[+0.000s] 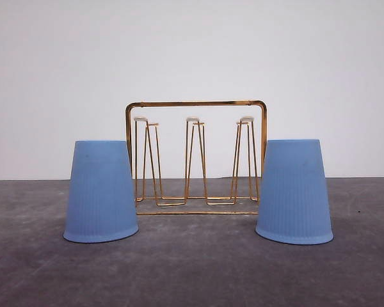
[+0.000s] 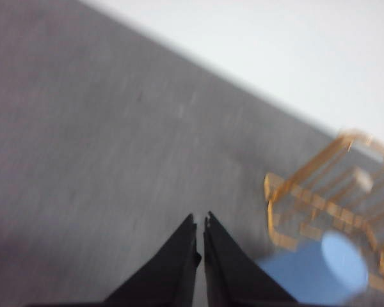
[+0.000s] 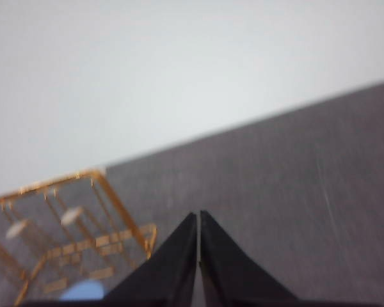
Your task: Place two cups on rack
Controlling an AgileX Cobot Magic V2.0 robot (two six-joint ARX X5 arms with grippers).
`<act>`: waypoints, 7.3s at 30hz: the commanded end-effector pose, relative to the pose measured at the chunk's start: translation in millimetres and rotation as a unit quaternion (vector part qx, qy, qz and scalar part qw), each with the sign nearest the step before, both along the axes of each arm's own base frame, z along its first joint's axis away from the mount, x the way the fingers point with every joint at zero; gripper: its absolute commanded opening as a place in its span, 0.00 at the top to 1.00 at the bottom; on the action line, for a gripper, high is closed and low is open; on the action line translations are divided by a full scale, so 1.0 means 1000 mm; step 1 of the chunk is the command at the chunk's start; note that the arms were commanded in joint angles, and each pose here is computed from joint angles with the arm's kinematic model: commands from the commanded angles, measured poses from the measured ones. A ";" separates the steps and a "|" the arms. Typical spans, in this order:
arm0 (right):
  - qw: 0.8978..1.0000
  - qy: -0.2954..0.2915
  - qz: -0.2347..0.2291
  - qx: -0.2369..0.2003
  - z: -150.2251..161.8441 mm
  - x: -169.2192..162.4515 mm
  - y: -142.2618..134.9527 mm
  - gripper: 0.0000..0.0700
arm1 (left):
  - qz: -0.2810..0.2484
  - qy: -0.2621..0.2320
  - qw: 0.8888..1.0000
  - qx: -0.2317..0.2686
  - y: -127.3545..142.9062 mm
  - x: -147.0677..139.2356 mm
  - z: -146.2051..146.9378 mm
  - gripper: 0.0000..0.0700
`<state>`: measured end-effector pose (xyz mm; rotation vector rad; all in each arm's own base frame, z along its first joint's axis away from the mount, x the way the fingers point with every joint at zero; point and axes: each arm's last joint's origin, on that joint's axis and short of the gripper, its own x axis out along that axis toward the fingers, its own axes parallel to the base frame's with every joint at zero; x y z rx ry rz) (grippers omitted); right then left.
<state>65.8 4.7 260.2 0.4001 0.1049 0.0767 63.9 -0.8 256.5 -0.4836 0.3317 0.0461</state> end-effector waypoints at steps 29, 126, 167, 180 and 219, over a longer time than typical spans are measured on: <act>0.930 0.059 0.278 -0.232 0.025 0.032 0.023 0.30 | -0.440 -0.086 0.850 0.276 -0.041 0.024 0.052 0.27; 0.931 0.061 0.277 -0.231 0.025 0.032 0.023 0.29 | -0.375 0.276 0.854 0.233 -0.160 0.234 0.044 0.12; 0.885 0.196 0.374 -0.194 -0.060 0.162 0.088 0.10 | -0.314 0.136 0.936 0.082 -0.076 0.082 0.014 0.28; 0.869 0.277 0.376 -0.164 -0.067 0.174 0.093 0.49 | -0.314 0.136 0.936 0.082 -0.076 0.082 0.014 0.28; 0.864 0.250 0.369 -0.235 -0.026 0.264 0.145 0.23 | -0.316 0.134 0.935 0.086 -0.076 0.082 0.014 0.28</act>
